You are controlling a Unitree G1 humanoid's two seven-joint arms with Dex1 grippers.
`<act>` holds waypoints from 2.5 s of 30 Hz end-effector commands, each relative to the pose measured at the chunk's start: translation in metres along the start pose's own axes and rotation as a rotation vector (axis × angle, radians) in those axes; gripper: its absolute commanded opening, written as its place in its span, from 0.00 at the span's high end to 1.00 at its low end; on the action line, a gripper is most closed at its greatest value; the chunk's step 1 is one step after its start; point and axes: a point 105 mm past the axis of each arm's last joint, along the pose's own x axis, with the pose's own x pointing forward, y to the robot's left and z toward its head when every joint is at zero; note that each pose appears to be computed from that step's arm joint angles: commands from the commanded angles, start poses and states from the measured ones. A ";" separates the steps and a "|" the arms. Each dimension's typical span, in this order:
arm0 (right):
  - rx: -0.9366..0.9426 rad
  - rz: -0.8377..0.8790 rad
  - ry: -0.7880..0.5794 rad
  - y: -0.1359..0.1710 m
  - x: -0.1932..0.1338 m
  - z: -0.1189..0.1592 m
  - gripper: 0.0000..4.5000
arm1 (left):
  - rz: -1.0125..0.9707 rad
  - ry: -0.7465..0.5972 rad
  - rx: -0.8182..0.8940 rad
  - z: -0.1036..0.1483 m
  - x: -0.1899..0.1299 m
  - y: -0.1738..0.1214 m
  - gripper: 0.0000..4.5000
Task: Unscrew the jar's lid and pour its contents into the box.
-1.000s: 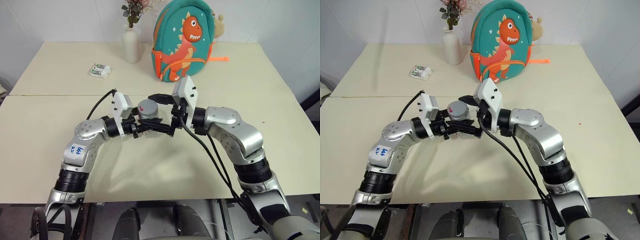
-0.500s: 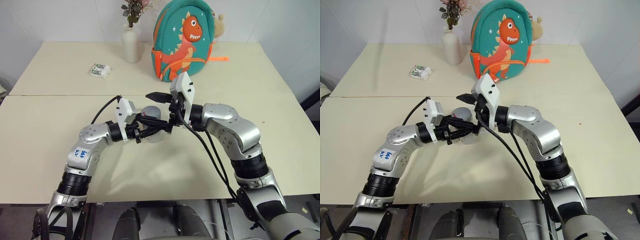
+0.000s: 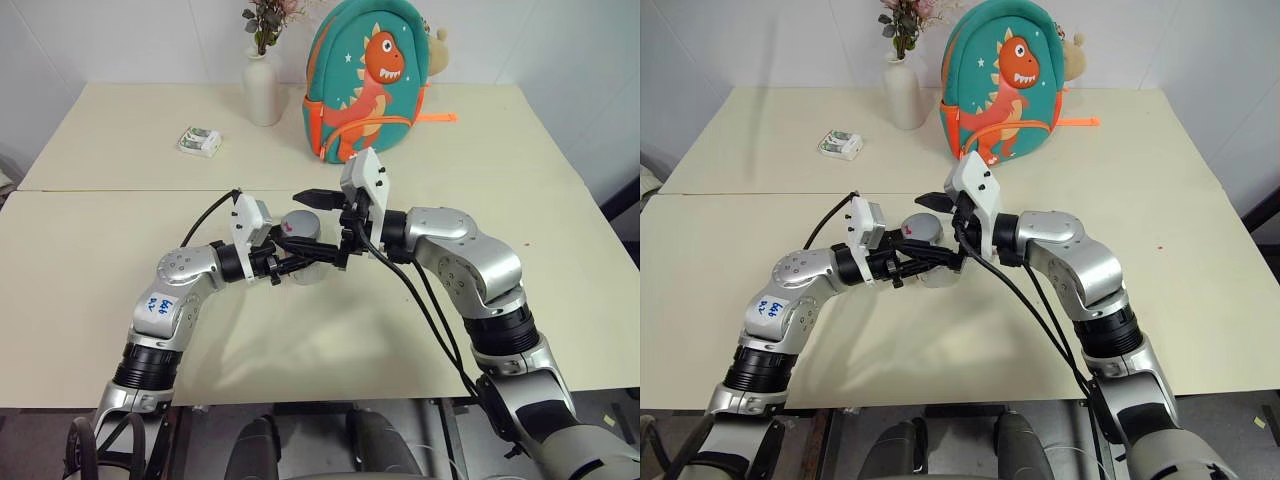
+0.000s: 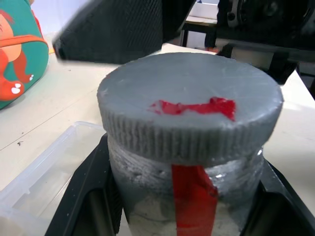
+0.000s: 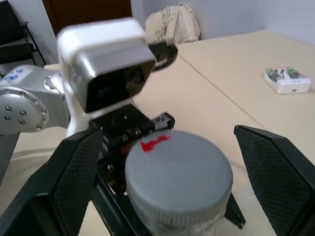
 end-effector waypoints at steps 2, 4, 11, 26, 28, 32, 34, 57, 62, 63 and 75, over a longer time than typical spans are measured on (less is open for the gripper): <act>-0.034 0.011 -0.025 0.001 0.001 0.008 0.00 | -0.007 -0.047 0.064 0.021 0.001 -0.001 0.50; -0.034 0.010 -0.025 0.000 0.001 0.007 0.00 | -0.006 -0.047 0.064 0.021 0.001 -0.001 0.50; -0.036 0.017 -0.054 0.000 0.003 0.011 0.28 | -0.002 -0.045 0.065 0.021 0.000 -0.001 0.50; -0.043 0.258 -0.135 0.023 -0.006 0.030 0.41 | -0.083 -0.034 0.064 0.019 0.001 -0.009 0.50; -0.065 0.385 -0.103 0.032 -0.010 0.029 0.41 | -0.188 -0.039 0.063 0.022 0.002 -0.023 0.50; -0.108 0.531 -0.042 0.033 -0.018 0.029 0.41 | -0.345 -0.033 0.068 0.024 0.003 -0.043 0.50; -0.126 0.566 -0.025 0.030 -0.020 0.030 0.41 | -0.381 -0.031 0.066 0.024 0.003 -0.047 0.50; -0.087 0.640 0.033 0.025 -0.025 0.030 0.13 | -0.372 -0.089 0.061 0.031 -0.001 -0.047 0.50; -0.093 0.611 0.024 0.023 -0.028 0.030 0.00 | -0.335 -0.093 0.055 0.032 -0.009 -0.042 0.50; -0.101 0.598 0.021 0.022 -0.029 0.030 0.00 | -0.326 -0.092 0.056 0.031 -0.011 -0.041 0.50; -0.149 0.354 -0.053 0.011 -0.017 0.028 0.00 | -0.175 -0.134 0.084 0.039 -0.012 -0.023 0.50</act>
